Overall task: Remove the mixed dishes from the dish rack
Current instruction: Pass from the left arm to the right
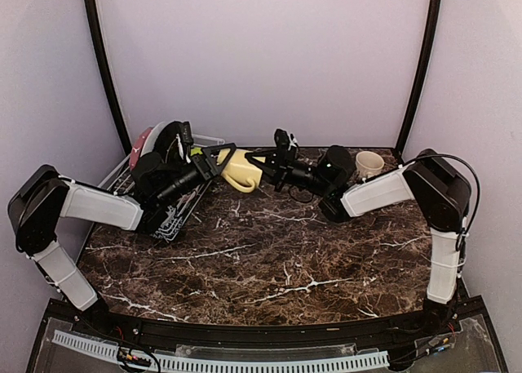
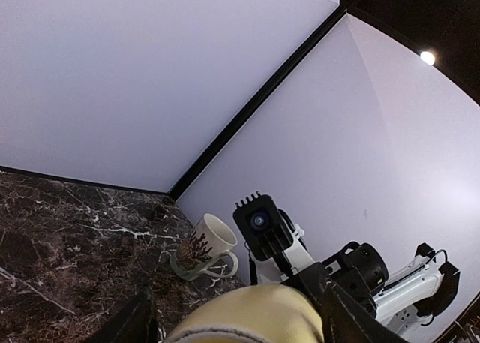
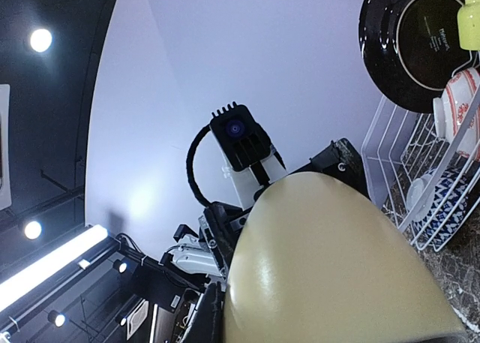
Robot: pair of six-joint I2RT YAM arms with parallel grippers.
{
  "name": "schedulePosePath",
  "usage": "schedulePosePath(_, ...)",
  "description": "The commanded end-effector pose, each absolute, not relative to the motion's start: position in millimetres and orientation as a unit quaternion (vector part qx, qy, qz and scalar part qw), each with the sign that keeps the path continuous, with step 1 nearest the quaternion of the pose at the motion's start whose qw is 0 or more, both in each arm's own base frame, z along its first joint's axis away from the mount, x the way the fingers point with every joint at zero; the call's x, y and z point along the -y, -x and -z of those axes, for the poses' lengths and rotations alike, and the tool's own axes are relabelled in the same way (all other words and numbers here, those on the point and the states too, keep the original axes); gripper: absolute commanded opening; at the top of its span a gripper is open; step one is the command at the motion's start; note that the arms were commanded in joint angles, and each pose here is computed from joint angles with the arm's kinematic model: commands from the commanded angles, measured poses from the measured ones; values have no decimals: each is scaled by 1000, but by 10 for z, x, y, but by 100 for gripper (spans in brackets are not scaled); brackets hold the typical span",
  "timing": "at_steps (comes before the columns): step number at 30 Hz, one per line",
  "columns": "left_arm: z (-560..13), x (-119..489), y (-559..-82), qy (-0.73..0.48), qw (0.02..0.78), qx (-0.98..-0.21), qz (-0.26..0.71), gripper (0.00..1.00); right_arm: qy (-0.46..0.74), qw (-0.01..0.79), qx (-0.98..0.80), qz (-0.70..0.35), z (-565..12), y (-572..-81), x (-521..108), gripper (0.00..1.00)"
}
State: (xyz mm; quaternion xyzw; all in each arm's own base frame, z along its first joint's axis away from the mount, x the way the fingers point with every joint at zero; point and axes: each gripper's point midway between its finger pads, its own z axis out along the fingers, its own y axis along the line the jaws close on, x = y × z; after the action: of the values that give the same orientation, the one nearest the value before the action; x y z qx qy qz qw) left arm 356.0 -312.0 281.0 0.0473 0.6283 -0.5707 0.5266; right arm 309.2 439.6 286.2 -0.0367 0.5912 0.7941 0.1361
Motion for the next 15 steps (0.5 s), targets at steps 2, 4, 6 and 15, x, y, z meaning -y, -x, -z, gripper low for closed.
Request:
schedulePosePath(2, -2824, 3140, -3495, -78, 547, -632, 543, 21, 50, 187, -568, -800, -3107, -3114, -4238, 0)
schedulePosePath(4, -2755, 3072, -3494, -72, 546, -654, 519, 54, 50, 201, -581, -787, -3057, -3158, -4169, 0)
schedulePosePath(6, -2710, 2971, -3468, -78, 551, -677, 481, 83, 55, 212, -595, -773, -3007, -3195, -4095, 0)
schedulePosePath(15, -2686, 2181, -3387, -52, 595, -738, 313, 99, 75, 272, -643, -712, -2853, -3341, -3744, 0)
